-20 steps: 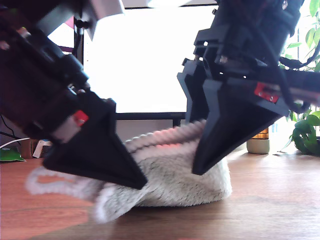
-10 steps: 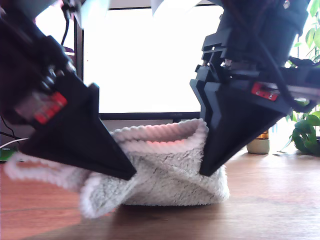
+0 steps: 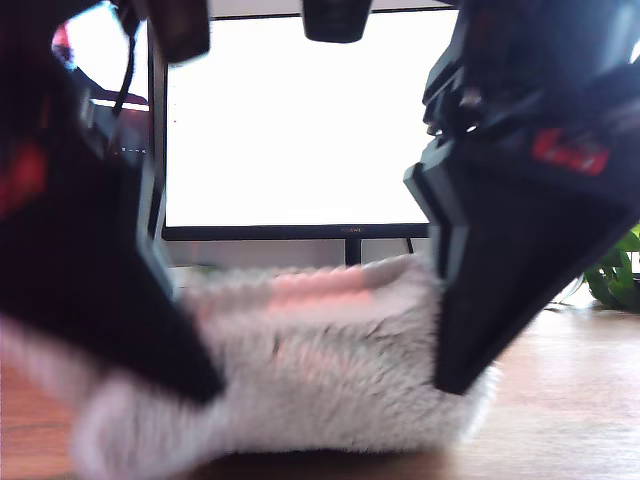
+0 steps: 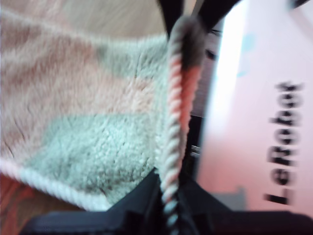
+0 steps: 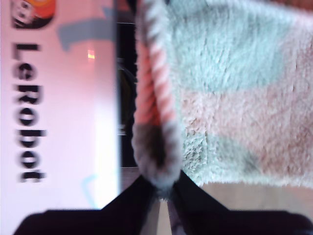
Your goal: Fold the tea towel to a neat square and place it to the right
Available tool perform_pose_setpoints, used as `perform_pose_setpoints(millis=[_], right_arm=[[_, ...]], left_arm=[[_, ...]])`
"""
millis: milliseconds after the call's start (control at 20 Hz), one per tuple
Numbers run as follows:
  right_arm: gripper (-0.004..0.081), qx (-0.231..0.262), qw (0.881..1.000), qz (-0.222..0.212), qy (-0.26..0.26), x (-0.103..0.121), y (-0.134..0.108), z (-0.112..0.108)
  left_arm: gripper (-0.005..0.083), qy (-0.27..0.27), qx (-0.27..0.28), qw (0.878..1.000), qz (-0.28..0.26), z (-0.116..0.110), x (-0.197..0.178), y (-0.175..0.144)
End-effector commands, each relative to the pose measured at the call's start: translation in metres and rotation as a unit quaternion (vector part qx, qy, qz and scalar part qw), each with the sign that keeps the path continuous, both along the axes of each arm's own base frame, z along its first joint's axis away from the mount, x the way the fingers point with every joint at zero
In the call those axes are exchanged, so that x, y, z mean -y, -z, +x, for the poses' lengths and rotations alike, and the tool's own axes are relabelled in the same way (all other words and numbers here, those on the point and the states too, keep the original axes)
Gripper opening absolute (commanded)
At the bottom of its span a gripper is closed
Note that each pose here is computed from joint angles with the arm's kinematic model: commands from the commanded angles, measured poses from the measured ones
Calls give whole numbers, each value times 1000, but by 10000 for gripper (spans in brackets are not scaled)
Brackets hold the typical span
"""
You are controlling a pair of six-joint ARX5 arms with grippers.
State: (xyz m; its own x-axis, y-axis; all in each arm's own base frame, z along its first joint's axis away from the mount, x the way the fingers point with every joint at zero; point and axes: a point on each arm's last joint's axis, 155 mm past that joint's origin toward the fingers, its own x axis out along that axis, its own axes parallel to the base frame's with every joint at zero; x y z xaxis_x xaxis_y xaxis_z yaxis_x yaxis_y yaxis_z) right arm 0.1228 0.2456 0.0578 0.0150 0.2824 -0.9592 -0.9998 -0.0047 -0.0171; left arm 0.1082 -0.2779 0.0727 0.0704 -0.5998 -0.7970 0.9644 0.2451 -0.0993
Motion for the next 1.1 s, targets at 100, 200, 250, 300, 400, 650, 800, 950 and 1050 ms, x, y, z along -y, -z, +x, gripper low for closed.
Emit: perform_pose_setpoints(millis=[100, 200, 250, 300, 400, 650, 800, 950, 1050], right_arm=[[-11, -55, 998, -23, 26, 13, 4, -23], [-11, -68, 997, -23, 33, 15, 1, -30], [-11, -74, 996, -25, 50, 17, -1, -32], [-11, -76, 995, -24, 58, 18, -2, -33], [-11, -79, 994, -16, 71, 16, -5, -33], [-12, -78, 990, -1, 119, 14, -7, -17], [-12, -59, 986, 26, 152, 12, -10, 9], [-12, -37, 981, 60, 180, 7, -15, 36], [-12, -27, 977, 76, 196, 6, -18, 51]], left_arm=[[-21, 17, -34, 999, 12, -13, -2, -16], [-21, 32, -62, 997, 17, -25, -5, -20], [-21, 37, -70, 997, 21, -29, -7, -19], [-21, 41, -70, 996, 25, -30, -9, -17], [-21, 46, -69, 996, 30, -31, -11, -15], [-21, 39, -73, 995, 56, -14, -18, 2], [-21, 29, -61, 996, 60, 6, -19, 10], [-21, 35, -26, 998, 44, 28, -16, 1], [-21, 33, -11, 999, 38, 43, -14, -6]])
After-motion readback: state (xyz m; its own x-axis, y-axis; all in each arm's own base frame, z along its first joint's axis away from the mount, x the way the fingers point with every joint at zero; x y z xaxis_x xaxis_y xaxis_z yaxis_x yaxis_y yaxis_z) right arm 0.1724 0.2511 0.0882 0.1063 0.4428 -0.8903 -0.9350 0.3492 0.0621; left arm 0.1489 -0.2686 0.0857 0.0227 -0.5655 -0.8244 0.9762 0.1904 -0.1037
